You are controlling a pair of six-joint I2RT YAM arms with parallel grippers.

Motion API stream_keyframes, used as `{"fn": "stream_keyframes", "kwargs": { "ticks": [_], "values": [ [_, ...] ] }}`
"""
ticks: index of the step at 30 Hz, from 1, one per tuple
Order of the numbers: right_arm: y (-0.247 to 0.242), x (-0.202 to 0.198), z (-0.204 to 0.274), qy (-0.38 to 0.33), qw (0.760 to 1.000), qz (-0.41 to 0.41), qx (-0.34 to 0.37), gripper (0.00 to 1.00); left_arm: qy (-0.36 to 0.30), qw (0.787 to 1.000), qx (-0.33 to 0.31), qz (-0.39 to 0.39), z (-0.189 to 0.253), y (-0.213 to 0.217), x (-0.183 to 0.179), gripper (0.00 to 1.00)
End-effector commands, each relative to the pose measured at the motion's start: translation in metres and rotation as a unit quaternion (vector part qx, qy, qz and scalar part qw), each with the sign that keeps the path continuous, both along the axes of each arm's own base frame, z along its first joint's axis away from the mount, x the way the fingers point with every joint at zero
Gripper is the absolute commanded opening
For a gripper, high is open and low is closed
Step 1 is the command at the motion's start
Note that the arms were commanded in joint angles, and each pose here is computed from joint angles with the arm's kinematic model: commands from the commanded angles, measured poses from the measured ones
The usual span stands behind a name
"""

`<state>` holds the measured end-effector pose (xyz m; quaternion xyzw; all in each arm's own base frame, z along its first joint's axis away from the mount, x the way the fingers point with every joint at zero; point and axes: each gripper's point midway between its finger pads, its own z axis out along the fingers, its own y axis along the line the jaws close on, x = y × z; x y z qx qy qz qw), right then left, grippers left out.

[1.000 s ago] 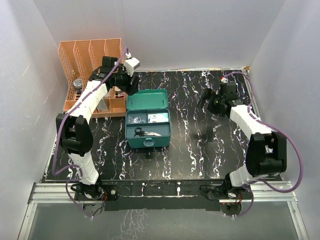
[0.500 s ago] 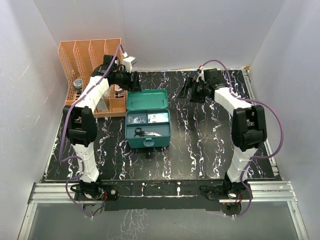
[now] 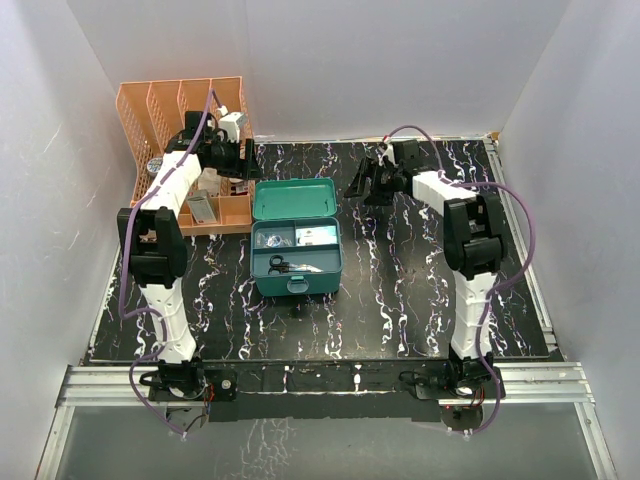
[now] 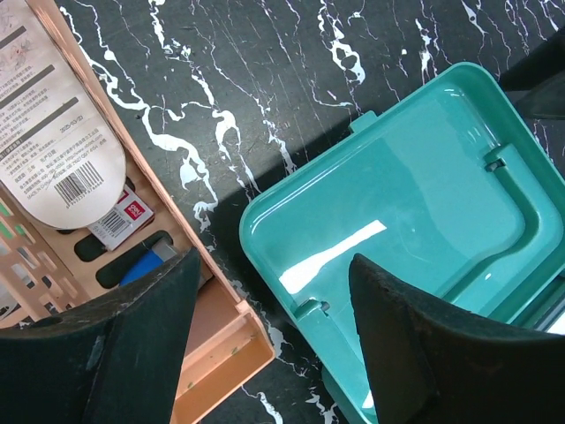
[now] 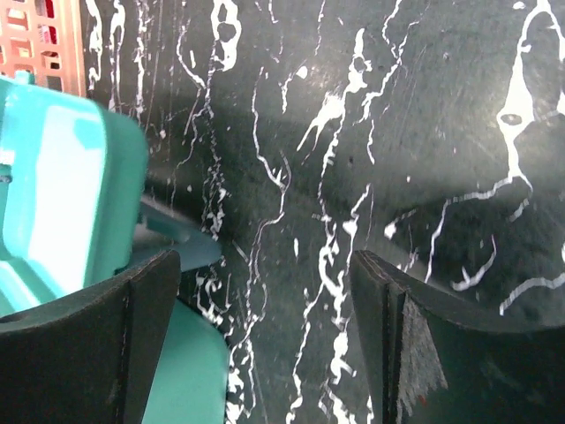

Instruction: Organize the medicine kit

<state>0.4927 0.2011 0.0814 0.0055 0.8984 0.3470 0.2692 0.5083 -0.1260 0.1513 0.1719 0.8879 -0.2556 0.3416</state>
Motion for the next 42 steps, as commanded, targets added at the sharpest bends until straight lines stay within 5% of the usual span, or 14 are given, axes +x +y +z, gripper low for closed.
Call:
{"fn": "stream_keyframes", "kwargs": {
  "ticks": [1,7,13,24,31,42],
  "values": [
    [0.020,0.021,0.002,-0.025,0.998,0.030,0.050,0.75,-0.045,0.999,-0.003,0.002,0.052,0.003,-0.007,0.66],
    [0.035,0.021,-0.009,-0.024,0.994,0.053,0.097,0.66,-0.071,0.997,-0.005,0.017,0.083,0.016,-0.009,0.65],
    [0.049,0.021,-0.012,-0.019,0.988,0.078,0.129,0.34,-0.076,0.997,-0.010,0.031,0.094,0.024,-0.015,0.59],
    [0.076,0.011,0.019,-0.039,0.954,0.124,0.268,0.02,-0.072,0.996,-0.012,0.045,0.096,0.039,-0.024,0.58],
    [0.082,0.004,0.074,-0.061,0.905,0.139,0.396,0.00,-0.070,0.996,-0.014,0.051,0.093,0.046,-0.031,0.57],
    [0.082,-0.024,0.113,-0.090,0.883,0.197,0.416,0.00,-0.072,0.996,-0.016,0.059,0.095,0.056,-0.031,0.56]
  ]
}}
